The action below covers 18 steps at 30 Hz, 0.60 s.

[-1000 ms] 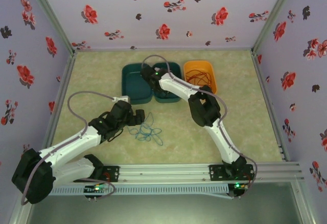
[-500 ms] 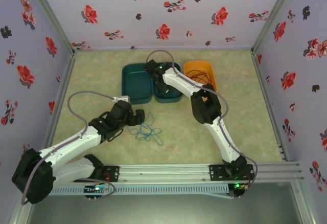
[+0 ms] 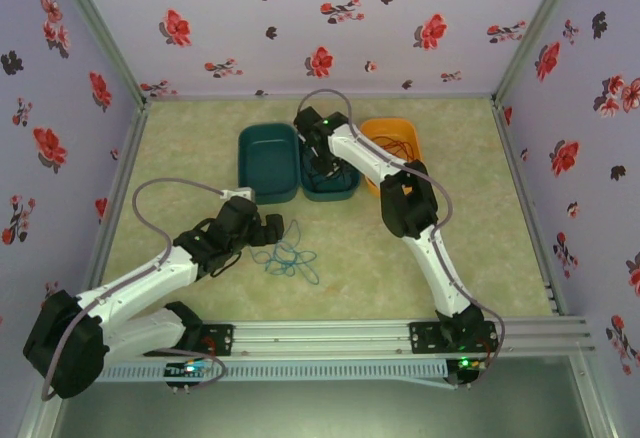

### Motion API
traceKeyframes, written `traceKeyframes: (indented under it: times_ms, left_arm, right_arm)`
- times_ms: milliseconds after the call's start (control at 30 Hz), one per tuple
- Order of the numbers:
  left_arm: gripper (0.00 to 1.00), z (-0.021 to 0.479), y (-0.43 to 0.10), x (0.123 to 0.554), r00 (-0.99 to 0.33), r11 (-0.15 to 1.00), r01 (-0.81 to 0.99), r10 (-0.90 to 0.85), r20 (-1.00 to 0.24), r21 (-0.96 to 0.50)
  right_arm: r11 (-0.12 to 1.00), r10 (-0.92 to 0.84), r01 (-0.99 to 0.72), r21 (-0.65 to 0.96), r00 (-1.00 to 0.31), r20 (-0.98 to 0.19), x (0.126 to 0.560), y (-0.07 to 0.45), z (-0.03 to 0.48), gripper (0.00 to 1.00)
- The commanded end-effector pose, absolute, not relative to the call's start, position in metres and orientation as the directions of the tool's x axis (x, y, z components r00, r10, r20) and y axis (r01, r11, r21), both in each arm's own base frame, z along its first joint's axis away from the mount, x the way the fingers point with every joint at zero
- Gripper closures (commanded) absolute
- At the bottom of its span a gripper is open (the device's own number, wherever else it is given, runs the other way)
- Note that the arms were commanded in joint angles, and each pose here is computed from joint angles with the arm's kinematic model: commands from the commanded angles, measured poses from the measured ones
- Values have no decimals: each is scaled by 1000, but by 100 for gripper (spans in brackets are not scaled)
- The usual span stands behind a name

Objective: Untangle the cables

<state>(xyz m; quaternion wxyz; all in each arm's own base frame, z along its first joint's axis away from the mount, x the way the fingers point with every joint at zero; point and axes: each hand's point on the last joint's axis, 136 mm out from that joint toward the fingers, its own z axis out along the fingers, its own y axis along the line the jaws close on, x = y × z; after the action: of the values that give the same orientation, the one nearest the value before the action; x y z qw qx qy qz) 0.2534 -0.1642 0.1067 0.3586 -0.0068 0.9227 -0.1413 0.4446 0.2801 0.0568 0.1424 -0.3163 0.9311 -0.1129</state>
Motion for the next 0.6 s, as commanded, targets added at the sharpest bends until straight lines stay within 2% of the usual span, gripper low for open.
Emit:
traceKeyframes:
  times_ms: [0,300,567]
  left_arm:
    - [0,118,-166,259,-733,952,71,-152,-664,-296]
    - [0,132,-167,260,-720,948,84,-156,-677,-307]
    - [0,129,-167,255,-740,950,86,-141,-658,-301]
  right_arm:
    - [802,-592,-523,-289,-764,-257,444,280,97,71]
    - [833,-553,-486,-264,-744,-375,438,283,153,44]
    - [870,-493,-424,-251,-744,-451,427,277,192,41]
